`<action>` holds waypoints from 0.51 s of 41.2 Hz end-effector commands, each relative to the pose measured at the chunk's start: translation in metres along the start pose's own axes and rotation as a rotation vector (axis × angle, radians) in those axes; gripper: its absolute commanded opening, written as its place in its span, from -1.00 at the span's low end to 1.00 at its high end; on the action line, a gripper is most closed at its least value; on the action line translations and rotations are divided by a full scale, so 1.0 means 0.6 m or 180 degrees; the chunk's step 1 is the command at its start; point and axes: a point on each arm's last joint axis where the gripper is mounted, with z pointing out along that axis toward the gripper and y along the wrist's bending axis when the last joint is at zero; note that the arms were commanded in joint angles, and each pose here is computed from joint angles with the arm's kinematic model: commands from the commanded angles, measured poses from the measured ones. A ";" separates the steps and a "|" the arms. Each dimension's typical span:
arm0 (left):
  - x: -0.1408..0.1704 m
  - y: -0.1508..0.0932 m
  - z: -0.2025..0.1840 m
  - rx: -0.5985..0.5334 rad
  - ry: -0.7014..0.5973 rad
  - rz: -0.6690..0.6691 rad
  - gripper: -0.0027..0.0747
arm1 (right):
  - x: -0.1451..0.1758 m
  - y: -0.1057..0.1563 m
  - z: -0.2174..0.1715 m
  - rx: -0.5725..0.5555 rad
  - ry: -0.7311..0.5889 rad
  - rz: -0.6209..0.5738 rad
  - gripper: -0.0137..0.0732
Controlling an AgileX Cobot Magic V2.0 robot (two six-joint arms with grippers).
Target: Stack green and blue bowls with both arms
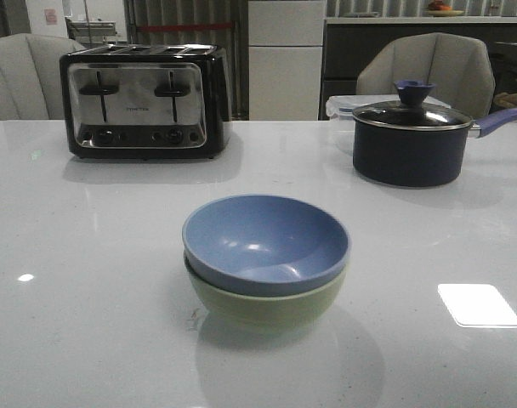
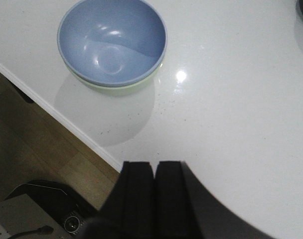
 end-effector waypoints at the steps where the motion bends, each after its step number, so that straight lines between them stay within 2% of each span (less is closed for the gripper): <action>1: -0.014 0.000 -0.003 -0.0013 -0.0341 -0.0018 -0.69 | -0.021 -0.002 -0.009 0.0046 -0.0270 -0.0059 -0.62; 13: -0.014 0.000 -0.003 -0.0013 -0.0341 -0.0018 -0.69 | -0.018 -0.002 -0.022 0.0076 -0.0367 -0.0051 -0.62; 21: -0.013 0.000 -0.003 -0.0013 -0.0335 -0.0018 -0.69 | 0.008 -0.025 -0.057 0.0601 -0.0957 0.0177 -0.62</action>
